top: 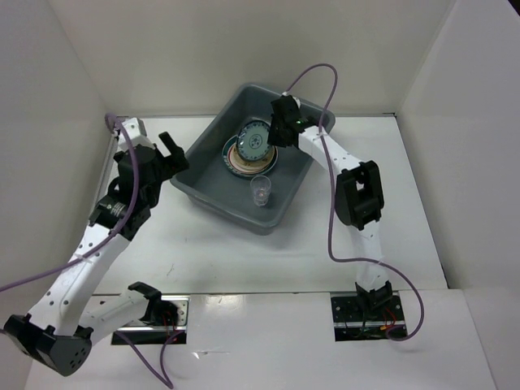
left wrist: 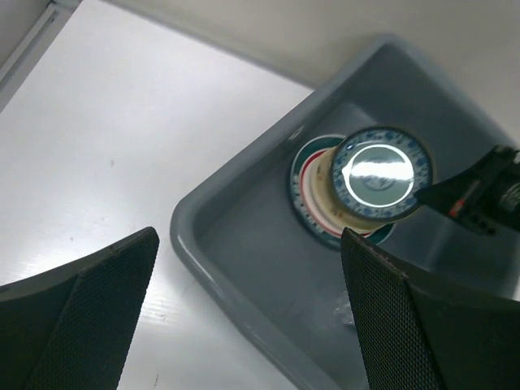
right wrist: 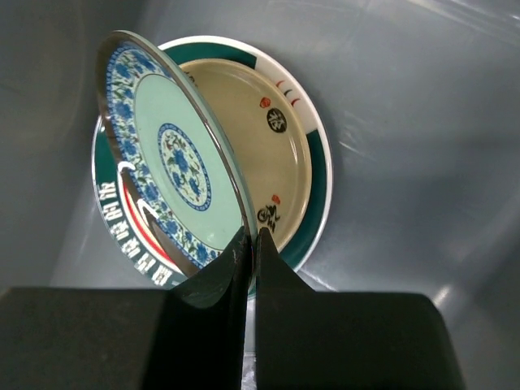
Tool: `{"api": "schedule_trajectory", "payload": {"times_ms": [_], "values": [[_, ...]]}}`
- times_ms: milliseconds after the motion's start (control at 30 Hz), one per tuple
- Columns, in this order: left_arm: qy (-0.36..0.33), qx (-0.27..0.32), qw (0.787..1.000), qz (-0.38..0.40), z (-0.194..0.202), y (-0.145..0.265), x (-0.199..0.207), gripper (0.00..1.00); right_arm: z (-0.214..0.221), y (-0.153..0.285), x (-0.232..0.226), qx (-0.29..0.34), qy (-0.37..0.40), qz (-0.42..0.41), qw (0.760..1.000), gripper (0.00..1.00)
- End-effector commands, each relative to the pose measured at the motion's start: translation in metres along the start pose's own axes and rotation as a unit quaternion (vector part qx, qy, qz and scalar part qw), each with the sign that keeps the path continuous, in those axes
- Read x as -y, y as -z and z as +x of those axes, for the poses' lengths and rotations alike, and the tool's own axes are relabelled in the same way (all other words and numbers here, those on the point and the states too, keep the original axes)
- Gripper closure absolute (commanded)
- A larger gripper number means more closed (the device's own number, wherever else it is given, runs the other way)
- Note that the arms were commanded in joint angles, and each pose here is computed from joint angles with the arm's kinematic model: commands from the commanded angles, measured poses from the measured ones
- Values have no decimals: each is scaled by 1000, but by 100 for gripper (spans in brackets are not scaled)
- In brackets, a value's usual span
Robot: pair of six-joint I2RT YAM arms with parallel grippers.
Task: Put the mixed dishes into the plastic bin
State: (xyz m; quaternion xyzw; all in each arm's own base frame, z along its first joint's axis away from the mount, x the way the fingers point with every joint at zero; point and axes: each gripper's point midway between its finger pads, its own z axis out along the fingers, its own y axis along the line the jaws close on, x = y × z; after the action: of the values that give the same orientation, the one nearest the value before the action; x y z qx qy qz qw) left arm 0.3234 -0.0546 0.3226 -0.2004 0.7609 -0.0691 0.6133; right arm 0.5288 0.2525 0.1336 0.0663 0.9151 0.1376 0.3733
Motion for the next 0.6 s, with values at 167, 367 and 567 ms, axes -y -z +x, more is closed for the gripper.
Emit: {"api": "schedule_trajectory", "payload": {"times_ms": [167,367,567], "values": [[-36,-14,998,-49,19,-12,-25,1,5,-26,-3,-13,7,-9,1000,94],[-37,-16,998,-55,21,-14,-29,1,2,-30,-6,-13,7,-9,1000,67],[-42,-16,997,-55,23,-15,-30,1,-22,-2,-9,13,19,-8,1000,46]]}}
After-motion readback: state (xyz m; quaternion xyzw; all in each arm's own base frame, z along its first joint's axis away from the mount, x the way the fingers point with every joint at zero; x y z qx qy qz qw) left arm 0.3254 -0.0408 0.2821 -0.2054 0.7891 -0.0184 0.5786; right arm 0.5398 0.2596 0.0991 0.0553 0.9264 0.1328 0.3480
